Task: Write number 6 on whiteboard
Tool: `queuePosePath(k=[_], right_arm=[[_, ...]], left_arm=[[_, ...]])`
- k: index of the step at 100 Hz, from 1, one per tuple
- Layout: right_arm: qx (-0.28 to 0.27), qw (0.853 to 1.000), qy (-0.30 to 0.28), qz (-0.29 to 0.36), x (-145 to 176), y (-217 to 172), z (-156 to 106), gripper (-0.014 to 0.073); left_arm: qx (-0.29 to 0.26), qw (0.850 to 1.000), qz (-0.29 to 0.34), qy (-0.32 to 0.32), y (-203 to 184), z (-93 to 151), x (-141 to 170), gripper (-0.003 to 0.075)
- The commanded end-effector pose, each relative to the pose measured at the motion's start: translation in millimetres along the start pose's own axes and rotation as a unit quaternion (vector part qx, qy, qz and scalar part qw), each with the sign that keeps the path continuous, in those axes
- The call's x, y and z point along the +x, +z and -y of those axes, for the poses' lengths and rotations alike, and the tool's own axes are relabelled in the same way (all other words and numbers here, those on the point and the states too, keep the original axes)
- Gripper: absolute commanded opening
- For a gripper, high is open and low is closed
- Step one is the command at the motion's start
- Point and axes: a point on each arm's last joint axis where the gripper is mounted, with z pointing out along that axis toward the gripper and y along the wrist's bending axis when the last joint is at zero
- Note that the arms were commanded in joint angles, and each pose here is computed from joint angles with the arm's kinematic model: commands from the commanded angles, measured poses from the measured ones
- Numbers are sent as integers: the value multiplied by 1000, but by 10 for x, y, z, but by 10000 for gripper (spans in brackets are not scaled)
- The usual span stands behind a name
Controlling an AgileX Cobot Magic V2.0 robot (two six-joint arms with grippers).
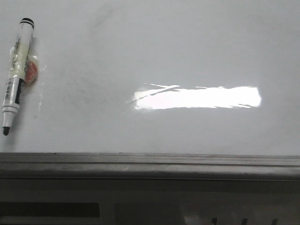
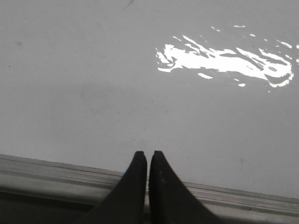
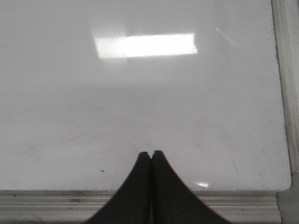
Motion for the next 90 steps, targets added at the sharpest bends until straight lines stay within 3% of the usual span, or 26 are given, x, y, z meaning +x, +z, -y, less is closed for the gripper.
queuePosePath(k=[1,73,90], right_arm=[[5,1000,-5,10,21,4,5,-64],[5,1000,-5,10,21,4,5,-64],[5,1000,-5,10,21,4,5,-64]], left_arm=[[4,1000,24,-4,5,-6,27,-20],[4,1000,24,-4,5,-6,27,-20],[-7,999,35,36,4,-24,7,-20]])
